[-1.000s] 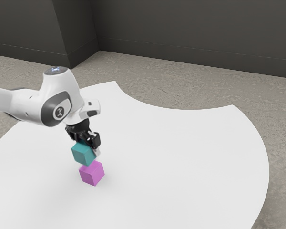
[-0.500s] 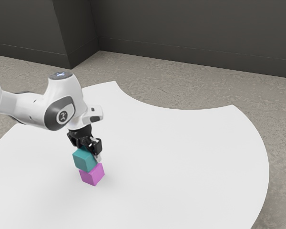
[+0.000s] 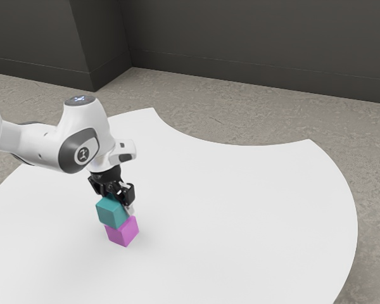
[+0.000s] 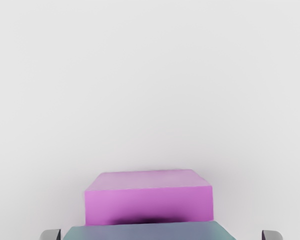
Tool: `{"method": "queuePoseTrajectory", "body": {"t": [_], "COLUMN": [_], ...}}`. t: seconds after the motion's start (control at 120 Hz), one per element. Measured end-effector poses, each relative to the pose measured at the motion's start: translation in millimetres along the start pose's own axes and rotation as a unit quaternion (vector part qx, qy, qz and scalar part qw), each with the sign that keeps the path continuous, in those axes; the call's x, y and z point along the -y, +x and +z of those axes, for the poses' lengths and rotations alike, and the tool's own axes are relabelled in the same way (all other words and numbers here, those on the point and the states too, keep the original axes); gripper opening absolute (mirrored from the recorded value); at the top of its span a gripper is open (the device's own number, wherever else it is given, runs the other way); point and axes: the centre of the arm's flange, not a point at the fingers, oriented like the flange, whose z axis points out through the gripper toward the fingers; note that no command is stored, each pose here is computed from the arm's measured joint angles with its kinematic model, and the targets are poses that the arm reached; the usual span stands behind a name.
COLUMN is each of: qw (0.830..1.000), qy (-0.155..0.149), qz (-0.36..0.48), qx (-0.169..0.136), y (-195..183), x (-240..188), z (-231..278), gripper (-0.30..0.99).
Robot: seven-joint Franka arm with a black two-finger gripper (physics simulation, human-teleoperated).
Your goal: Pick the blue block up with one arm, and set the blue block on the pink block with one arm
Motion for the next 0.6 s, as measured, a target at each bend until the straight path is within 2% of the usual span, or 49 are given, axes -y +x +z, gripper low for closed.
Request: {"method": "queuePoseTrajectory", "body": {"t": [0.6], "qw": [1.000], "qy": [0.002], "qz": [-0.004], "qx": [0.000], "y": [2.5], "x": [1.0], "z": [0.8], "gripper": [0.34]}}
